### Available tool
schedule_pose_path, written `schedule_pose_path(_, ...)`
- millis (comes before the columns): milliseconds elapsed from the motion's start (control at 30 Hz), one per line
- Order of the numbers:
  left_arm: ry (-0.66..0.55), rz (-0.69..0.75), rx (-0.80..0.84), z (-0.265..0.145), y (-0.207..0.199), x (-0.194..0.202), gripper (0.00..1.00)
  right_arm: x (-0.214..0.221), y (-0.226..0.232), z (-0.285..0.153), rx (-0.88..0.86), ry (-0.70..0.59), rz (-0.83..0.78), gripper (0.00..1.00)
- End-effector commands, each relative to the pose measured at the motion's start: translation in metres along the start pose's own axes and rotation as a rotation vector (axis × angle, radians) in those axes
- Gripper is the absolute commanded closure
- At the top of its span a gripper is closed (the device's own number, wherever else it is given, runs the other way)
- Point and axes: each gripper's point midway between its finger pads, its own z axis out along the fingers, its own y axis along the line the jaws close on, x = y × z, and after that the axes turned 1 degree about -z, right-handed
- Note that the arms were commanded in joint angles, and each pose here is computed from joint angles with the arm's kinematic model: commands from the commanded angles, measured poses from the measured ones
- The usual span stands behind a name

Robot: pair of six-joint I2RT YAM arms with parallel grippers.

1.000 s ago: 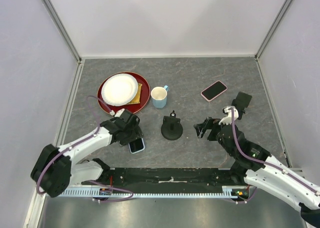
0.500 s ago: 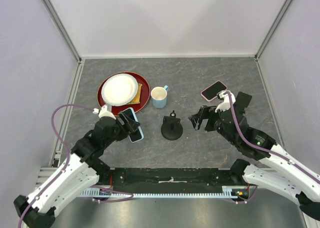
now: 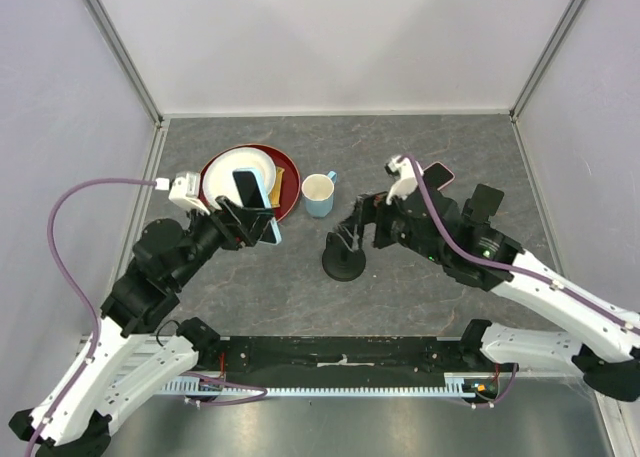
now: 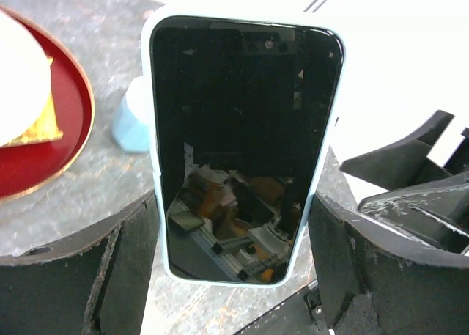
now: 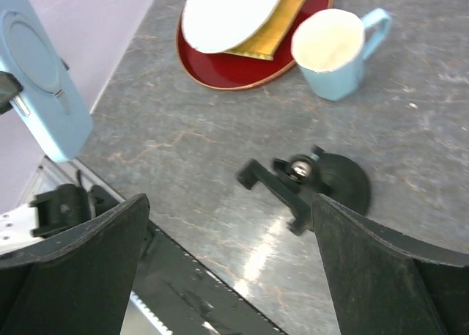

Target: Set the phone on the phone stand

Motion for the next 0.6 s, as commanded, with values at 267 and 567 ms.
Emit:
schedule_pose_path(267,-0.044,0.293,0.249,0.029,-0.076,-0.052,0.98,-0.118,0.112,0.004,-0.200,-0.190,0.112,0.02)
schedule_pose_path(567,-0.075,0.411,0.338,0.029,-0.069,-0.030,0.98,-0.114,0.114,0.040,-0.148,-0.173,0.070,0.09)
